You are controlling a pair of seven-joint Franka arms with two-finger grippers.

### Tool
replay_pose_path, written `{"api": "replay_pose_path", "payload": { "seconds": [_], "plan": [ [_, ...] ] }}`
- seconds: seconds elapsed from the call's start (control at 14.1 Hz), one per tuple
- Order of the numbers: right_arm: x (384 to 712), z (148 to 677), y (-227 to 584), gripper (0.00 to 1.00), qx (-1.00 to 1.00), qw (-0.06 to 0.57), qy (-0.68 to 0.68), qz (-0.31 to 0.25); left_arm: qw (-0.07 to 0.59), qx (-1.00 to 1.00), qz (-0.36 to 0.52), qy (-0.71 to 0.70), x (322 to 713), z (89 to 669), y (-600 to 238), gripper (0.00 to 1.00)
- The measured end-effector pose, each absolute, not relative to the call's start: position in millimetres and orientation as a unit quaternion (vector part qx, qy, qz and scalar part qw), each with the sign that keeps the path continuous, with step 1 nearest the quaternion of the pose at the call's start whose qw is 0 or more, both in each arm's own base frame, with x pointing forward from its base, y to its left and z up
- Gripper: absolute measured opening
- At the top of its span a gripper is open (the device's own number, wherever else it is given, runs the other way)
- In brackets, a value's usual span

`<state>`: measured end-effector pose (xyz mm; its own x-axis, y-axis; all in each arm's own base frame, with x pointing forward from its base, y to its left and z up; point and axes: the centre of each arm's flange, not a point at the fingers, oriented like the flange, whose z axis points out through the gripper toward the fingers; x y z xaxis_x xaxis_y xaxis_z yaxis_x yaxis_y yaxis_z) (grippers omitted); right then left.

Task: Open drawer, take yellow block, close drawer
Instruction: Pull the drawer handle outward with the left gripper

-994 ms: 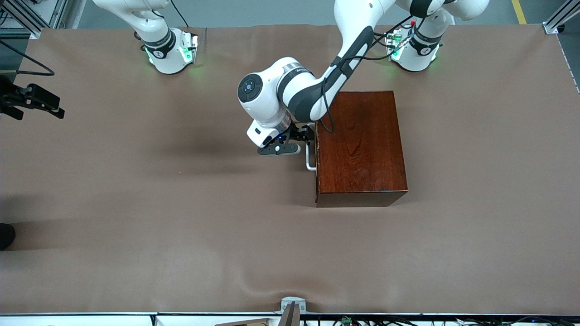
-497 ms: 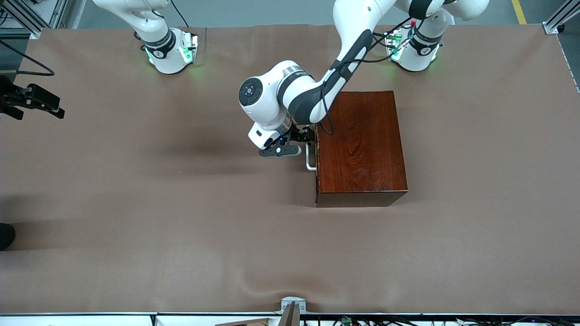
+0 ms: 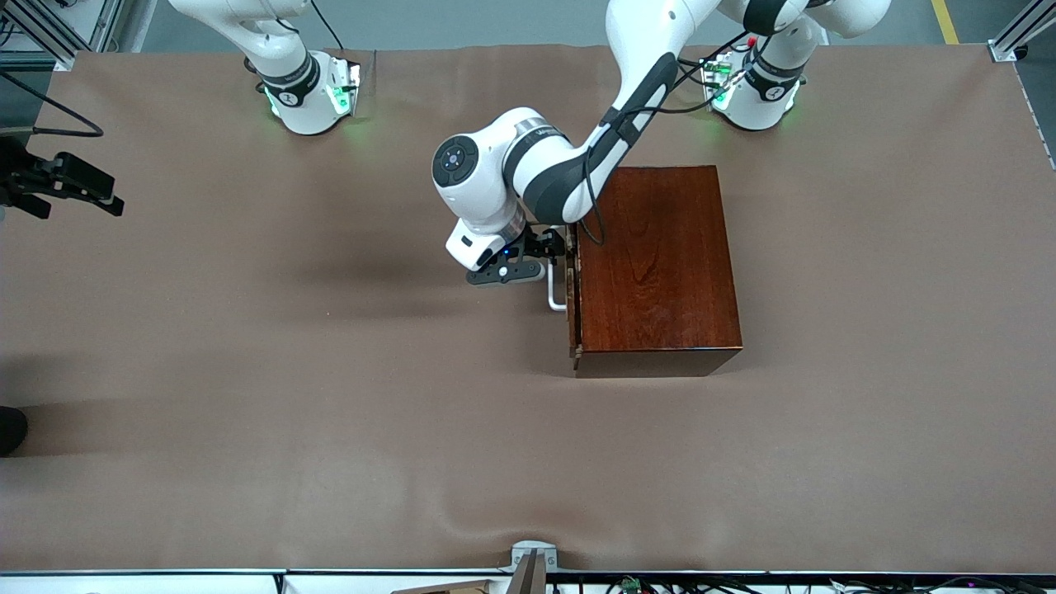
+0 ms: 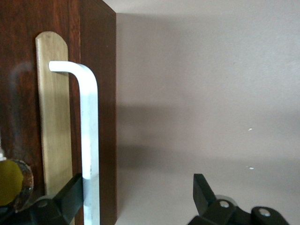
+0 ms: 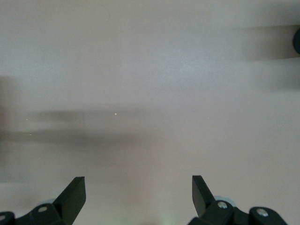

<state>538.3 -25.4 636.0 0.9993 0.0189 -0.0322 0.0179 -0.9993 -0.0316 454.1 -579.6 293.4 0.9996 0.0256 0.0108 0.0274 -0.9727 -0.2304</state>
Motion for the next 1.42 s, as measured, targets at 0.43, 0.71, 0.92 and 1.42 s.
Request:
{"api": "replay_pose_path", "payload": {
  "seconds": [0.43, 0.71, 0.92, 1.42],
  "plan": [
    [538.5, 635.8, -14.3, 1.00, -0.999, 0.018, 0.047, 0.018, 0.081, -0.996, -0.007, -0.029, 454.2, 297.2, -588.3, 1.00],
    [537.9, 635.2, -7.5, 1.00, -0.997, 0.017, 0.074, 0.023, 0.061, -0.997, -0.017, -0.052, 454.7, 297.4, -594.3, 1.00],
    [536.9, 633.8, -8.3, 1.00, -0.996, 0.017, 0.077, 0.029, 0.049, -0.996, -0.024, -0.064, 453.9, 298.7, -598.8, 1.00],
    [536.8, 633.6, -8.4, 1.00, -0.996, 0.017, 0.078, 0.029, 0.016, -0.997, -0.031, -0.073, 451.3, 301.2, -610.1, 1.00]
  ]
}}
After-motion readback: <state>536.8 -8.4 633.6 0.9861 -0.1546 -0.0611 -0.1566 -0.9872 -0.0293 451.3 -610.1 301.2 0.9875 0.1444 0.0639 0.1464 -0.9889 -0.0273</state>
